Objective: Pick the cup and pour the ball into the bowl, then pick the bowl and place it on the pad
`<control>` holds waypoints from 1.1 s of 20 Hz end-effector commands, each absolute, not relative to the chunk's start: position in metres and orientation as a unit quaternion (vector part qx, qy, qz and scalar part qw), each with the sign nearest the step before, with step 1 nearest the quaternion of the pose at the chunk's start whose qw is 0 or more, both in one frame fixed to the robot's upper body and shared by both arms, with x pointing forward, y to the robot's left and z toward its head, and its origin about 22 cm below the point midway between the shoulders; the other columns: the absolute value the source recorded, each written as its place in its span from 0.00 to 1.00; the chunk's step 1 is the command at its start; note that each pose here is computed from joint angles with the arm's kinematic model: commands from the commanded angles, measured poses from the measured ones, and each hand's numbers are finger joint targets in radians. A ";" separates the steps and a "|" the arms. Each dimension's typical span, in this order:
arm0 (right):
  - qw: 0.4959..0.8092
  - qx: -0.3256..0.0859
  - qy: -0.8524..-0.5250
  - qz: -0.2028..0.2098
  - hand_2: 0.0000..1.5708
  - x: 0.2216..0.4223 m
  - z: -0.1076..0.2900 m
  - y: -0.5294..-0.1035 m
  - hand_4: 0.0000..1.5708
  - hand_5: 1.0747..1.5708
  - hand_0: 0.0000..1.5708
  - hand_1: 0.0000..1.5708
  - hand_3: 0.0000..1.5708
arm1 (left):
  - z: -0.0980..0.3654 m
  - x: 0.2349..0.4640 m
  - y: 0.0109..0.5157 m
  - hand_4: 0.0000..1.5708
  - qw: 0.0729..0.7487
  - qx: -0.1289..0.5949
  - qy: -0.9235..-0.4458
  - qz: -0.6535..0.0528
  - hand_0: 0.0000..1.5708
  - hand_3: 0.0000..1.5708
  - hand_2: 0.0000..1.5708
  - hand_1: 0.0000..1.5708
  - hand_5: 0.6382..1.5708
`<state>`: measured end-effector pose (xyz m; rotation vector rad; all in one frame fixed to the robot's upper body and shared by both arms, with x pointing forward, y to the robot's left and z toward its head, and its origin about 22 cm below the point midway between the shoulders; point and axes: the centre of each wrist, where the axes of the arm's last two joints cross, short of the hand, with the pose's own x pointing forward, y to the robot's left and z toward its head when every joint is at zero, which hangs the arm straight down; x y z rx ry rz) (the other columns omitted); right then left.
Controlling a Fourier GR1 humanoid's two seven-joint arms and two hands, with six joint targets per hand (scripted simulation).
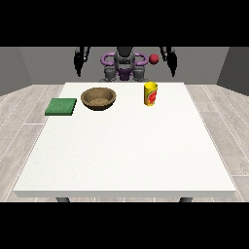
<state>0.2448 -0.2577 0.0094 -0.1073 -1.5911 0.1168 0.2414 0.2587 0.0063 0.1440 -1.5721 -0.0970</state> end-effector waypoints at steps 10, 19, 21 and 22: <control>0.797 -0.011 -0.602 -0.051 0.00 0.216 0.025 -0.255 0.55 0.92 0.00 0.00 0.00 | 0.034 0.216 0.230 0.40 0.782 -0.047 -0.620 0.051 0.00 0.00 0.00 0.00 0.99; 0.716 -0.008 -0.696 -0.050 0.00 0.222 0.103 -0.268 0.48 0.96 0.00 0.00 0.00 | 0.101 0.229 0.203 0.38 0.712 -0.026 -0.701 0.025 0.00 0.00 0.00 0.00 0.98; 0.695 0.000 -0.718 -0.031 0.00 0.230 0.111 -0.241 0.47 0.95 0.00 0.00 0.00 | 0.080 0.239 0.207 0.39 0.691 -0.007 -0.722 0.035 0.00 0.00 0.00 0.00 0.98; 0.683 0.000 -0.730 -0.042 0.00 0.239 0.102 -0.238 0.46 0.94 0.00 0.00 0.00 | 0.089 0.241 0.190 0.39 0.676 -0.028 -0.736 0.026 0.00 0.00 0.00 0.00 0.98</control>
